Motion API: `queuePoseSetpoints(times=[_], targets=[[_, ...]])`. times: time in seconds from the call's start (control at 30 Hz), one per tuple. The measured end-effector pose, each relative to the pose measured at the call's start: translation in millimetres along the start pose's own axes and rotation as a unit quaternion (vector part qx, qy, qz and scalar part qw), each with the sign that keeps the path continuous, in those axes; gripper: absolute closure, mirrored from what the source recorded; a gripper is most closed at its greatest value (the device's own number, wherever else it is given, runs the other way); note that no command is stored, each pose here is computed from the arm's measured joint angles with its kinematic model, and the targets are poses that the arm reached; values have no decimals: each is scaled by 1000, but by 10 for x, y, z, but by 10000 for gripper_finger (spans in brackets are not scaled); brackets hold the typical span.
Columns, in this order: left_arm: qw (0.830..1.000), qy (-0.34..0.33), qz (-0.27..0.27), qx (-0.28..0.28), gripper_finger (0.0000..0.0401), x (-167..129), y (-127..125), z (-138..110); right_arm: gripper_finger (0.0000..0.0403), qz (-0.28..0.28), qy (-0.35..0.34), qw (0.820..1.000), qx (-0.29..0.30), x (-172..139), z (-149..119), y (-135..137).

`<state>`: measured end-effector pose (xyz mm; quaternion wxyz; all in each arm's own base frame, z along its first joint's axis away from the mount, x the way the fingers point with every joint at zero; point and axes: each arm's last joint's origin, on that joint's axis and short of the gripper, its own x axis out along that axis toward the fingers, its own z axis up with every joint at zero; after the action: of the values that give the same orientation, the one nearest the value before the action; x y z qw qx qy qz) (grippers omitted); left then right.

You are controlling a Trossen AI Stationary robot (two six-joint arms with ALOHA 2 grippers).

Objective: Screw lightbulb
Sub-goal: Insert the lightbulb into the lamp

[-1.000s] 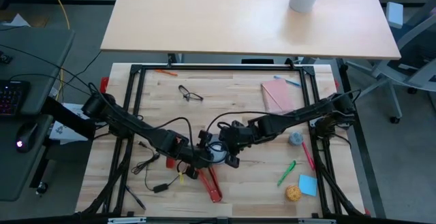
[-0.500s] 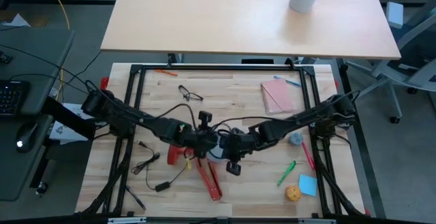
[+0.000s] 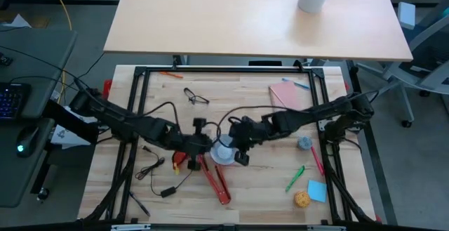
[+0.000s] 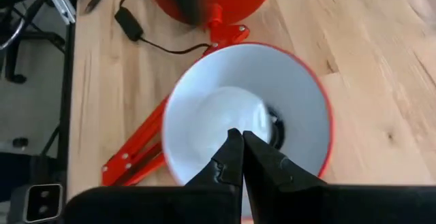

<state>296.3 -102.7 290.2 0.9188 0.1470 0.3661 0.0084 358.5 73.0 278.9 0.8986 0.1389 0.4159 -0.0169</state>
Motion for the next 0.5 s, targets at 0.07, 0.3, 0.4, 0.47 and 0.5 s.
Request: queuePoseSetpoints(times=[0.07, 0.3, 0.4, 0.47, 0.5], targets=[[999, -35, -29, 3, 401, 23, -125, 30, 403, 4, 9, 1000, -6, 42, 24, -86], [998, -33, -18, 46, 401, 266, -392, -8, 403, 21, 13, 999, -21, 67, 101, -275], [998, -20, -21, 63, 401, 403, -447, -41, 403, 26, 14, 999, -16, 65, 124, -331], [997, -19, -21, 77, 401, 460, -475, -51, 403, 27, 14, 999, -13, 65, 133, -356], [996, -20, -20, 79, 401, 486, -479, -51, 403, 28, 14, 999, -13, 65, 134, -359]])
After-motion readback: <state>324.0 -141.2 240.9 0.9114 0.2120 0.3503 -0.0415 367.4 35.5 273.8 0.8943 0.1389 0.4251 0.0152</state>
